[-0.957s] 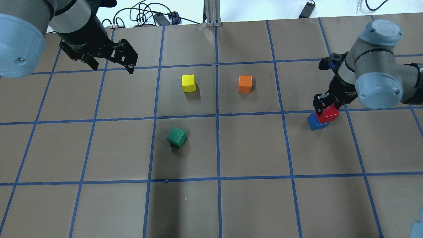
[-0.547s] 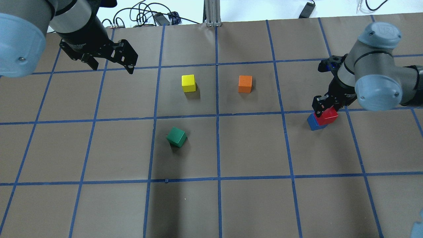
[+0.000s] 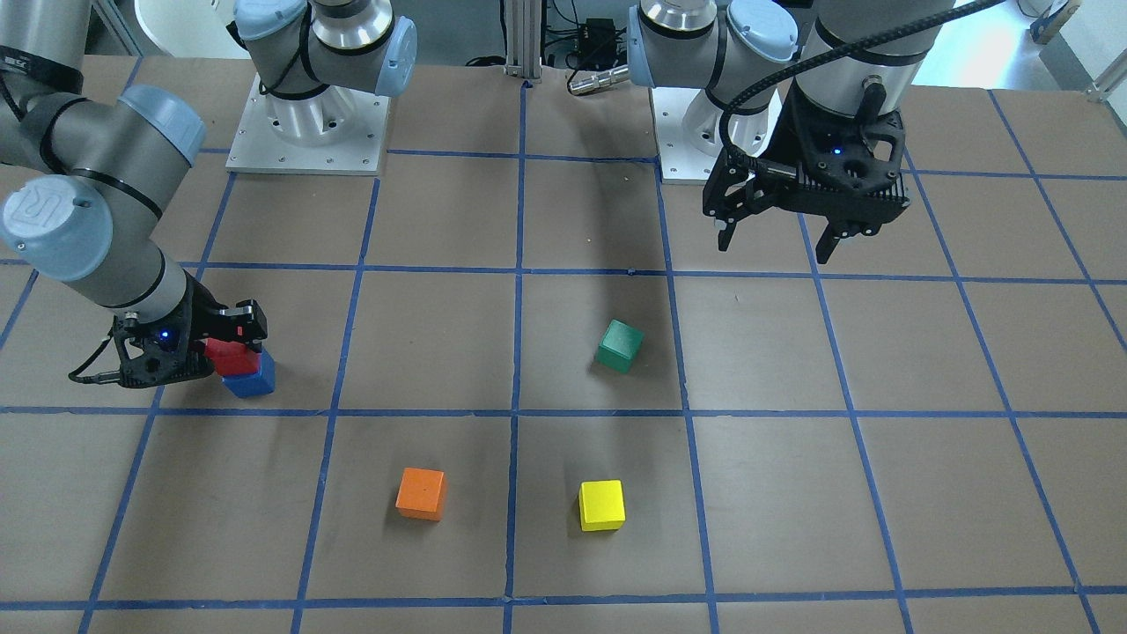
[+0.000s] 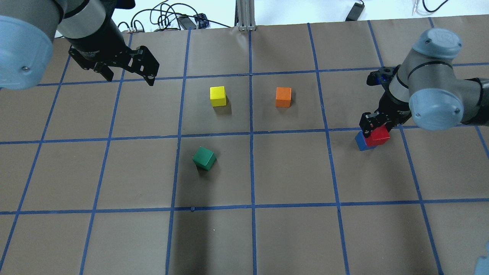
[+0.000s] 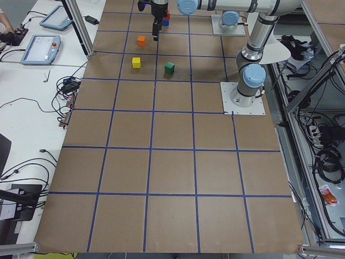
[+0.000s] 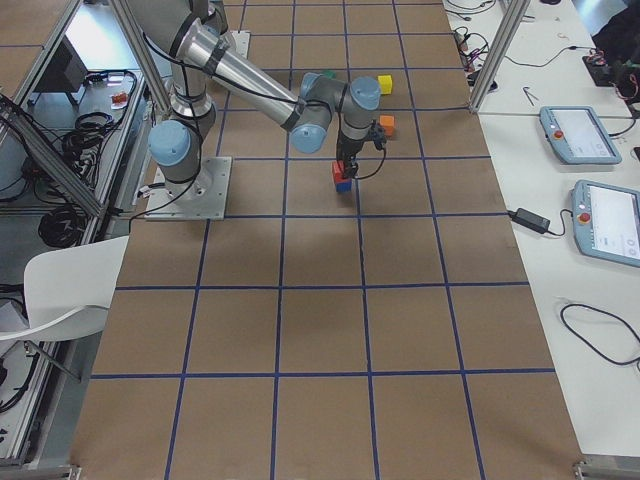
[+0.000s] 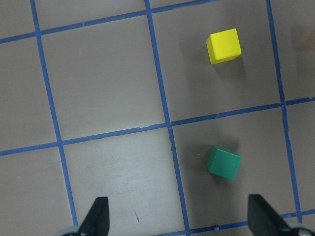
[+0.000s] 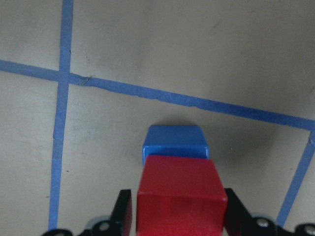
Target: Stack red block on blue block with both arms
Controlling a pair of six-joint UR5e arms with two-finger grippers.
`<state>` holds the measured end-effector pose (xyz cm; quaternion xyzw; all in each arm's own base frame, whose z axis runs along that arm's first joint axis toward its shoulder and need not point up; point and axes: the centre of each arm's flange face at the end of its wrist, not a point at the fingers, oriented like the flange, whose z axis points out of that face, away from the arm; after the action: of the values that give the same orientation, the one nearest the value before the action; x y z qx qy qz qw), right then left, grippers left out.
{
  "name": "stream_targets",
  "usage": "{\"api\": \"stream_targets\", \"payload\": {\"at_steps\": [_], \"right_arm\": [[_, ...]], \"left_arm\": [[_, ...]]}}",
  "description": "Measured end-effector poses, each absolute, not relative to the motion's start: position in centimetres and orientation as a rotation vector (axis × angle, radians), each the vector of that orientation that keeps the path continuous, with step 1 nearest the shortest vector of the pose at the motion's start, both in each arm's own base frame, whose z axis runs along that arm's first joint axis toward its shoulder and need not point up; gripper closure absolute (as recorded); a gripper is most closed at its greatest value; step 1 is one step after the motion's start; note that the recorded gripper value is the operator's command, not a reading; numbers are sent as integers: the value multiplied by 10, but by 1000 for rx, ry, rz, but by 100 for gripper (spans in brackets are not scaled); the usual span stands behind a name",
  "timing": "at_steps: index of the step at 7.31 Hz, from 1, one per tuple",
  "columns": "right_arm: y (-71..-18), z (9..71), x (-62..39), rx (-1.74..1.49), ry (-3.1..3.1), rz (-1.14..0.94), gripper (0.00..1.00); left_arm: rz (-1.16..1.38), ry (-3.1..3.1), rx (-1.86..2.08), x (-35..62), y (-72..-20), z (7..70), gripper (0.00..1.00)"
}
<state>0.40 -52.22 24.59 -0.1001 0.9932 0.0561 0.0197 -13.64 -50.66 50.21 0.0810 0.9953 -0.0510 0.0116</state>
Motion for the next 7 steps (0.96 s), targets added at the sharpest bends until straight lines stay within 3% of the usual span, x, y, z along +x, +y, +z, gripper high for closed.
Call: {"api": "stream_targets", "payload": {"at_steps": [2, 7], "right_arm": [[-522, 245, 4, -308, 3082, 175, 1], [-541, 274, 0, -308, 3105, 107, 0]], "left_arm": [[-159, 3105, 254, -137, -506, 502, 0], [-157, 3107, 252, -137, -507, 501, 0]]}}
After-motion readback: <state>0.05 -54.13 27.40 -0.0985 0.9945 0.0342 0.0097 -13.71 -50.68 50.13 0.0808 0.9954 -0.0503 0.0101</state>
